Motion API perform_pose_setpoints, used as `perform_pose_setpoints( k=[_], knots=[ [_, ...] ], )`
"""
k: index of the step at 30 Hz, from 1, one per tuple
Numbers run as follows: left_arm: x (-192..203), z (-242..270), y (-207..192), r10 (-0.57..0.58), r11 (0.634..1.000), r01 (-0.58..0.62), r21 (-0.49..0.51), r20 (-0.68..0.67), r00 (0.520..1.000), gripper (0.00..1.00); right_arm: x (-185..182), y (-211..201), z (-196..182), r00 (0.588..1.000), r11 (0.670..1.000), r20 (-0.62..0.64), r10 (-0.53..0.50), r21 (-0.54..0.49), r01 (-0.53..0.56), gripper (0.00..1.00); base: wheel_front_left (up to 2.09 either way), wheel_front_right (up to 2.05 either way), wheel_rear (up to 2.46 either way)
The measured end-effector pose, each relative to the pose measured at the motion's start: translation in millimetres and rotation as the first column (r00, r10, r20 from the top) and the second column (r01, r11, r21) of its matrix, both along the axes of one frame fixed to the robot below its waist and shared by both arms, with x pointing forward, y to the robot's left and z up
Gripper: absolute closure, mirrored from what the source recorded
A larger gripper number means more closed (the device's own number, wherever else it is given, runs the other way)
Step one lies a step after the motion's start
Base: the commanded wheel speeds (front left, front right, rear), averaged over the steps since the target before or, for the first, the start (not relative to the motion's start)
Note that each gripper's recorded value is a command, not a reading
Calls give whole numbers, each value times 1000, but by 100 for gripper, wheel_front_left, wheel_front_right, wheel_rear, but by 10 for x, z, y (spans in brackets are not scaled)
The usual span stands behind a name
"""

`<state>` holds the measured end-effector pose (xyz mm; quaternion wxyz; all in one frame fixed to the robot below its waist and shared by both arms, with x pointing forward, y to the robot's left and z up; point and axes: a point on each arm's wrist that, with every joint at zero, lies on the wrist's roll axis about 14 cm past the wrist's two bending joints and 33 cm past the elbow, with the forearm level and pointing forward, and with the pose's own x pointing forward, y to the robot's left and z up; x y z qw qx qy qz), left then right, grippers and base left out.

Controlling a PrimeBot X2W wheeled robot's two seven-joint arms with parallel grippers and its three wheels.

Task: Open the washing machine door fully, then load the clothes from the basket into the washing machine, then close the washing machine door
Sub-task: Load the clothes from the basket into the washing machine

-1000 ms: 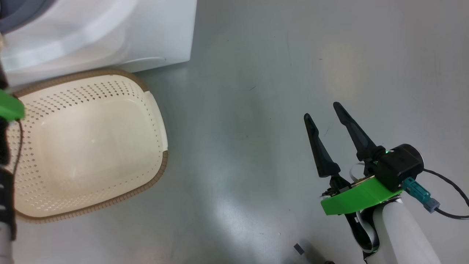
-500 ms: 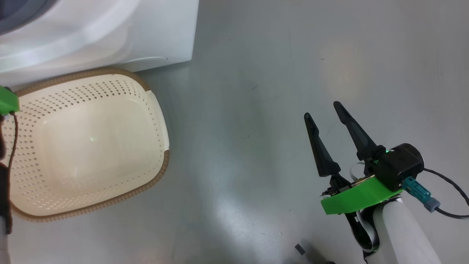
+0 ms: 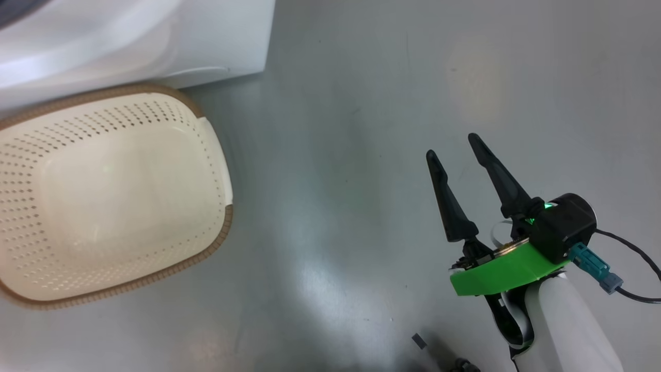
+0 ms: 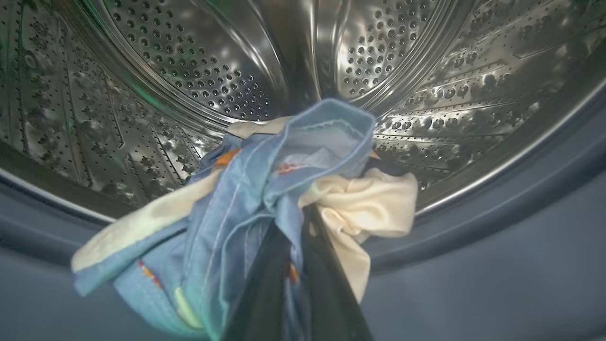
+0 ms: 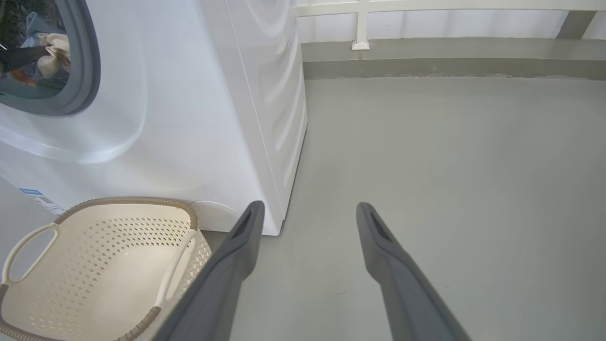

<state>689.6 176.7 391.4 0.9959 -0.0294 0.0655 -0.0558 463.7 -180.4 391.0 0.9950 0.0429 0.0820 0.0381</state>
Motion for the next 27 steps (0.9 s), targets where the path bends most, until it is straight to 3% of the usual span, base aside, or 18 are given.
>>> perform_pose_setpoints(
  k=[11,27],
  knots=[
    [604,380,39,-37,996,35,82,18,999,100,43,-21,-166,999,1000,-32,-6,13,6,0,0,0,0],
    [1046,301,-106,-66,991,67,119,-13,998,100,-14,-132,-350,996,999,-85,-34,9,35,0,0,0,0]
  ],
)
